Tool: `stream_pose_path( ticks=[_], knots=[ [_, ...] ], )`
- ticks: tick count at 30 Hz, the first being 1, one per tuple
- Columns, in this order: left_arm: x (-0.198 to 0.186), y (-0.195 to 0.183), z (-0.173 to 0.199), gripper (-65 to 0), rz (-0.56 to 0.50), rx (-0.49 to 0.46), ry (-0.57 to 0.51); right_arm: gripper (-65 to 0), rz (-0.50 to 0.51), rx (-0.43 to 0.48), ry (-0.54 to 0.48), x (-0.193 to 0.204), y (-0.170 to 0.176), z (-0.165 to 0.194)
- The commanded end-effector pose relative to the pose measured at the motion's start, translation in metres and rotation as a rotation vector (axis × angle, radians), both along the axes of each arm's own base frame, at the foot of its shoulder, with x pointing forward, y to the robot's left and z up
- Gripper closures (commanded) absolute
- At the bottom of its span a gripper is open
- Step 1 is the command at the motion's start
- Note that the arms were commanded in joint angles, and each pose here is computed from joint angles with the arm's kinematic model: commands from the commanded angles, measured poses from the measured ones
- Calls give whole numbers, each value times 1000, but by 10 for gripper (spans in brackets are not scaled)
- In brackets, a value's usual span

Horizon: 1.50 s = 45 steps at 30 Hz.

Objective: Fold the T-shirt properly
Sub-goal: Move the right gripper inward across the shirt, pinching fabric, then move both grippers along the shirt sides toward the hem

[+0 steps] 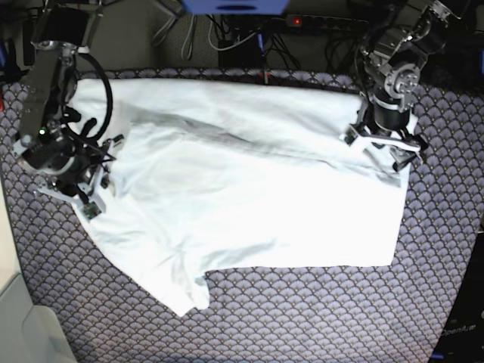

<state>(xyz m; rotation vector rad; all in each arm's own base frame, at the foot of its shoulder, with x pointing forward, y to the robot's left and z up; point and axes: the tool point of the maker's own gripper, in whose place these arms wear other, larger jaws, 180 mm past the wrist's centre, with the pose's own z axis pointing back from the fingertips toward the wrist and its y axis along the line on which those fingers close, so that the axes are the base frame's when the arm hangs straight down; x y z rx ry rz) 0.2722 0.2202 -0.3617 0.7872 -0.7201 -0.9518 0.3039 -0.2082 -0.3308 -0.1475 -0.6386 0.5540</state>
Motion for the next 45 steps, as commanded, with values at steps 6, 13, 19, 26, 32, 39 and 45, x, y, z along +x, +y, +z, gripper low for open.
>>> stream_pose_path(
  ticks=[6,13,19,26,32,39,45],
  knots=[
    [1,24,22,-55,76,6,-71,-59,-61,-20,110,-47,-24,-29],
    [2,35,27,-3,107,10,-88,0,-65,31,221,-89,-7,-60],
    [2,36,27,-3,111,14,-88,0,-62,90,229,-89,15,-67],
    [-3,36,24,-3,112,16,-75,0,31,137,258,-55,49,-81],
    [-7,36,21,-3,114,15,-64,0,177,98,21,3,87,-9],
    [-5,35,25,-3,113,9,-78,0,186,37,-51,11,79,20],
    [16,36,44,-5,195,-59,-169,0,182,-45,-65,18,53,28]
  ],
)
